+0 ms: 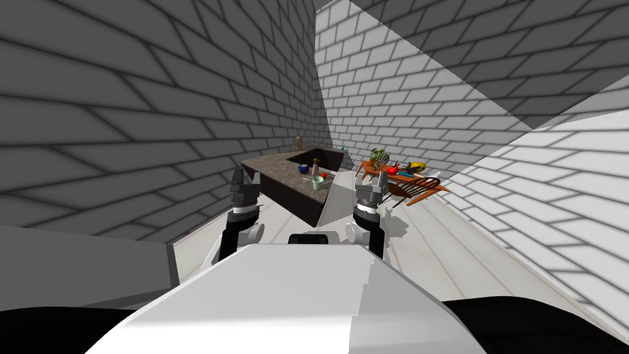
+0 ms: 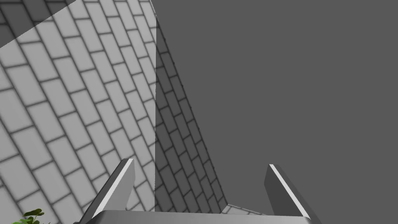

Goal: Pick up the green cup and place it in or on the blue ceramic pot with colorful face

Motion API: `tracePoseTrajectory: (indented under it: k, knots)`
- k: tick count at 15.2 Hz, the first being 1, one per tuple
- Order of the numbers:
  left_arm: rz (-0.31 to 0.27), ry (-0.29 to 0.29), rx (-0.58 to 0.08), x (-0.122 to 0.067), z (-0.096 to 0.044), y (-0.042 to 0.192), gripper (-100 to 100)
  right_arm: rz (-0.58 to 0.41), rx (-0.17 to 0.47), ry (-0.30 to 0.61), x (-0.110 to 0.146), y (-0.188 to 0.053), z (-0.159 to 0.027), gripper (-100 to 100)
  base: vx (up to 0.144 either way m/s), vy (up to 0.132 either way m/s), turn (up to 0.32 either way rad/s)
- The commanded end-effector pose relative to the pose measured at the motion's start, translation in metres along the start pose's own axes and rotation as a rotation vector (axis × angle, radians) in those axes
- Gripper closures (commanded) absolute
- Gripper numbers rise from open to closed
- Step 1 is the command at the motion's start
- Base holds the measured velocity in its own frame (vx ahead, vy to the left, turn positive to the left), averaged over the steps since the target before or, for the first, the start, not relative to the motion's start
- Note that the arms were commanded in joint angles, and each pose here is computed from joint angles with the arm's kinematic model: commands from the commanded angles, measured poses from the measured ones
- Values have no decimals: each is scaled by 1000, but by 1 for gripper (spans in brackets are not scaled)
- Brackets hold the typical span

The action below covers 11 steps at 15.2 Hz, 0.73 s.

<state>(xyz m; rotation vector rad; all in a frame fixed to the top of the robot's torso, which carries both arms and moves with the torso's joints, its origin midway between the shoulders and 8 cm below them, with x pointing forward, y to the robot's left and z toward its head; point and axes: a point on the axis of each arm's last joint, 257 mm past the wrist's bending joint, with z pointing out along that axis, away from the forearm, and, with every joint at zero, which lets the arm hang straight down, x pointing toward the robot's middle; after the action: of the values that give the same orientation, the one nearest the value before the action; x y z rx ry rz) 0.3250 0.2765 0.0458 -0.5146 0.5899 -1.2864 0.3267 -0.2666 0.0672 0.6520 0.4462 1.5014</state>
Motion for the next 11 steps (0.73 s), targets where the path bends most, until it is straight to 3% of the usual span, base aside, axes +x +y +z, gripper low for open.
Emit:
tracePoseTrajectory:
  k: [1, 11]
  knots:
    - [0, 0, 0, 0, 0, 0, 0, -27, 13, 44, 4, -3, -2, -100, 5, 15, -19]
    - [0, 0, 0, 0, 0, 0, 0, -198, 83, 255, 18, -22, -15, -100, 25, 55, -46]
